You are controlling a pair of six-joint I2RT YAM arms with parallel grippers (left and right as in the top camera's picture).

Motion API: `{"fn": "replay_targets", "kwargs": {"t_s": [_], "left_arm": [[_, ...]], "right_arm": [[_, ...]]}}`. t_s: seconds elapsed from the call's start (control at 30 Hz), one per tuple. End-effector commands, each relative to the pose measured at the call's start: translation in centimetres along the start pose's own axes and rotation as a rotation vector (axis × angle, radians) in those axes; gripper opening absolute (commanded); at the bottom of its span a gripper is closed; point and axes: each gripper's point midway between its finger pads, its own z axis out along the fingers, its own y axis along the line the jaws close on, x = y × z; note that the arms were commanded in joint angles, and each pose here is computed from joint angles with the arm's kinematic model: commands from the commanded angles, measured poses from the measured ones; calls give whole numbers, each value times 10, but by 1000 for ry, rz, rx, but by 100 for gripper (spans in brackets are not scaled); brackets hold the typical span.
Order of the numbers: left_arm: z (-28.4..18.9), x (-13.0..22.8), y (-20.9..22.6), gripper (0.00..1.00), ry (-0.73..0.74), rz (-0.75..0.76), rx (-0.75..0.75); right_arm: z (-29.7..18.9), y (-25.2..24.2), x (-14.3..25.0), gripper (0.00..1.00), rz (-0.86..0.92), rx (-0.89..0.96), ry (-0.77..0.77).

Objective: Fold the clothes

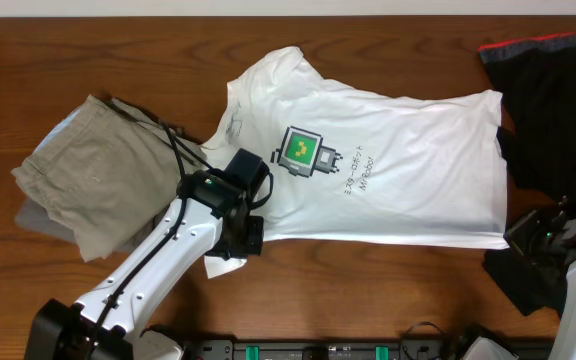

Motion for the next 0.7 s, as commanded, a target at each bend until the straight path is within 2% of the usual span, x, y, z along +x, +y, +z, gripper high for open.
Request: {"fn": "replay_targets", "kwargs": {"t_s": [0.0, 0.1, 0.13, 0.3, 0.37, 0.53, 0.67], "left_arm": [[2, 4, -4, 6, 18, 19, 17], [2, 2, -8, 7, 5, 41, 20], [2, 2, -9, 10, 1, 50, 22], [2, 0, 0, 47, -9, 52, -30], [2, 0, 8, 57, -17, 38, -78], [7, 0, 29, 65, -27, -39, -158], [29, -1, 45, 64, -39, -105, -155]], "right_arm": [[-4, -4, -11, 1, -15, 25, -46], [-4, -4, -17, 1, -4, 28, -70], [-5, -4, -18, 1, -3, 26, -75], [-5, -6, -19, 1, -4, 40, -80], [-5, -8, -19, 1, -3, 50, -81], [-5, -8, -19, 1, -3, 51, -84], [-5, -8, -19, 1, -3, 51, -84]]}}
